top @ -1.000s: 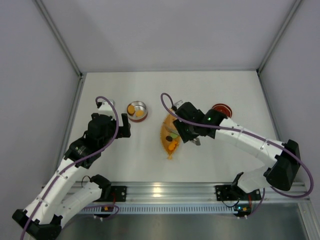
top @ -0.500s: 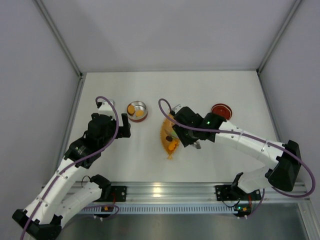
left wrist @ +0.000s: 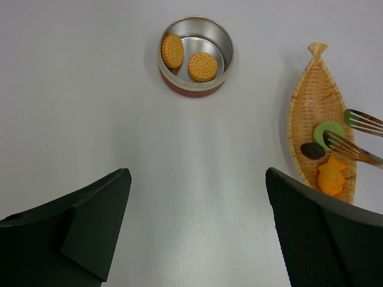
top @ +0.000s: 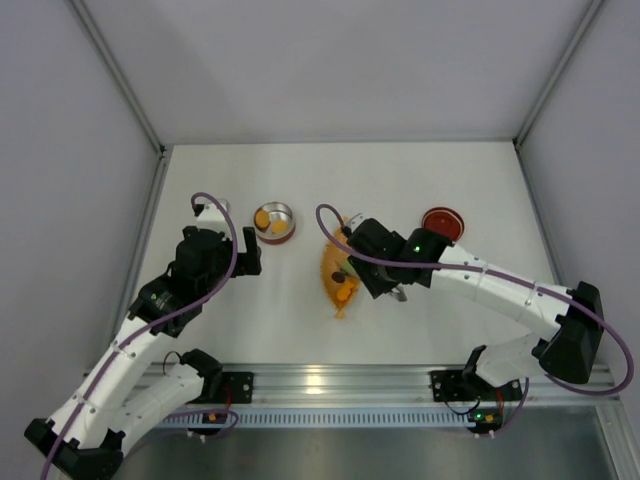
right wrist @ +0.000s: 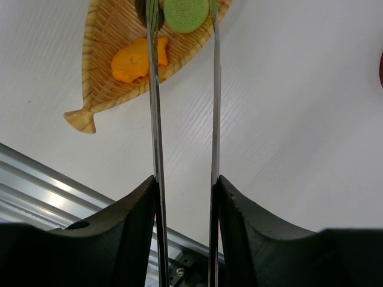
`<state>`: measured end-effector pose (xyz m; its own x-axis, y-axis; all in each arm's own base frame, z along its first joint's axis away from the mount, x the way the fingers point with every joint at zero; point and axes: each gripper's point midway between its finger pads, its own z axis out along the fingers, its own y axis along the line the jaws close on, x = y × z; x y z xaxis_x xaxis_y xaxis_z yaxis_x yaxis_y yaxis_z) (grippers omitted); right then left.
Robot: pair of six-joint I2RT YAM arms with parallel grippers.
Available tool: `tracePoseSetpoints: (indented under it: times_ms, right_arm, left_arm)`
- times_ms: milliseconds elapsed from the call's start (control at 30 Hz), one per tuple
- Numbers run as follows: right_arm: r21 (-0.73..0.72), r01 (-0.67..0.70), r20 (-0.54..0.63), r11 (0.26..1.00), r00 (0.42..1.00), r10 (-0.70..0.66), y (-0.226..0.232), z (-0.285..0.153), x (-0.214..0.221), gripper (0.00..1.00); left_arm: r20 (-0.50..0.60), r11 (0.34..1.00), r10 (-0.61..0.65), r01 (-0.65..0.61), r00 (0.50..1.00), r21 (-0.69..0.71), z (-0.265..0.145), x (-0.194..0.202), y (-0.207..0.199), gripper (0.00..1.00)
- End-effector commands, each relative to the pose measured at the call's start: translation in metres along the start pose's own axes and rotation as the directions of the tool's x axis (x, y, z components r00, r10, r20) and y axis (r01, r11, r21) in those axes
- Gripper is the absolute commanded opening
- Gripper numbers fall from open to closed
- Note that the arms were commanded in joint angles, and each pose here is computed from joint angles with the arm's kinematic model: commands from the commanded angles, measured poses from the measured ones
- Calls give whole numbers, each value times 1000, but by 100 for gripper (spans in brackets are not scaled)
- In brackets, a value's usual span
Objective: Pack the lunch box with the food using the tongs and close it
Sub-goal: Pick up the fake food from the plate.
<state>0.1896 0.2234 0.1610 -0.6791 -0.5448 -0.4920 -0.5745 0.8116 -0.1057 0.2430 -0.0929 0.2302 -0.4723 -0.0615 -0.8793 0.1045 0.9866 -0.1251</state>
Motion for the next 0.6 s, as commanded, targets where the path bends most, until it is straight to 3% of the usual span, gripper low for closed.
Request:
tracePoseSetpoints:
  times_ms: [0, 567]
  right_arm:
    - [49, 17, 13, 999, 1000, -18, -10, -12, 3, 42]
    - [62, 112, -59, 992, 992, -108, -8, -7, 16, 42]
  left_arm:
    - [18, 1000, -9, 8, 1000, 12, -1, -3, -2, 99]
    - [20, 1000, -10, 9, 1000, 13, -1, -4, -2, 99]
